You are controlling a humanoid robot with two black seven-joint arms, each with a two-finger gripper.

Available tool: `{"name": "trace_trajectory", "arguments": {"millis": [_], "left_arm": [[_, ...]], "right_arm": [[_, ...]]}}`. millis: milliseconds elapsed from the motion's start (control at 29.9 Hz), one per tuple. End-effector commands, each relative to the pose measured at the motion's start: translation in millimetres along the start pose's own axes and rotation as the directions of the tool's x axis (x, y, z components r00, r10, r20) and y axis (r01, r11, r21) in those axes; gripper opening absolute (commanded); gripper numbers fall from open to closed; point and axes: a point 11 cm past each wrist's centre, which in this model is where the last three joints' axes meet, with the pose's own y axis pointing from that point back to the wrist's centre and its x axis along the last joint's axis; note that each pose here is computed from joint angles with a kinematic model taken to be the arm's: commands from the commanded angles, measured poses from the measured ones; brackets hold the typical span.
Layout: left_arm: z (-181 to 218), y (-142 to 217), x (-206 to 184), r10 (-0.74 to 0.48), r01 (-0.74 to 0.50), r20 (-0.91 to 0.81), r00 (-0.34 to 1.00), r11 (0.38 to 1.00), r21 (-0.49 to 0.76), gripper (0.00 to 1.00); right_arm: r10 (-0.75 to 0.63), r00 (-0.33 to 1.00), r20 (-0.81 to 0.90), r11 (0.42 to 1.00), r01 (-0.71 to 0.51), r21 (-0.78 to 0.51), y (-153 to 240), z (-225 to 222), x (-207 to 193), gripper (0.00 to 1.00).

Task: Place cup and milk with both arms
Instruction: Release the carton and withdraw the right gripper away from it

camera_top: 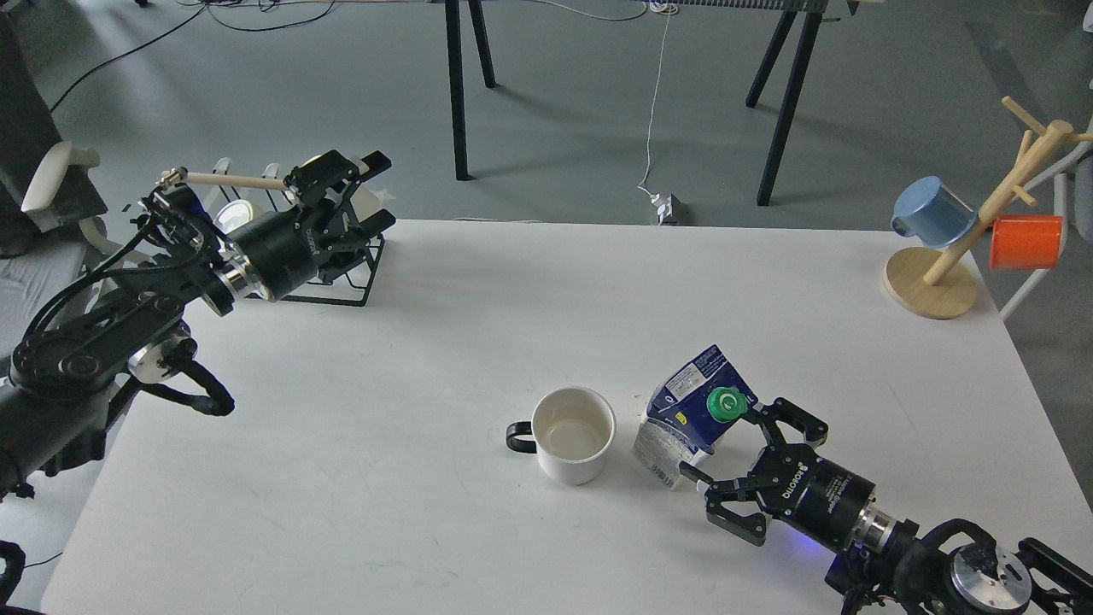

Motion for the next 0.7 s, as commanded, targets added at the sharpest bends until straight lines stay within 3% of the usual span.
{"name": "trace_trajectory", "arguments": {"millis": [0,167,334,502,669], "left_arm": [[0,0,0,0.0,0.0,-0.001,1.0,1.0,-0.001,0.92],[1,-2,-2,-0.001,0.001,-0.006,1.0,1.0,-0.009,0.92],[3,-1,2,0.006,-0.006,-0.003,1.0,1.0,-0.011,0.92],[3,9,11,0.026,-0.026,0.009,1.0,1.0,0.002,0.93],[-3,19,17,0.045,-0.045,0.004,0.999,0.999,0.018,0.93]], "right_arm": [[0.057,0.998,0.014,0.998,-0.057,-0.002,26,7,13,0.98],[0.181,0.983,0.02,0.981,-0.182,0.059,82,-5,35,0.98],[0.27,0.963,-0.007,0.931,-0.26,0.255,147,-60,34,0.98],[0.264,0.963,-0.061,0.866,-0.209,0.454,184,-123,6,0.99],[0.212,0.958,-0.193,0.864,-0.092,0.495,164,-177,-43,0.99]]}}
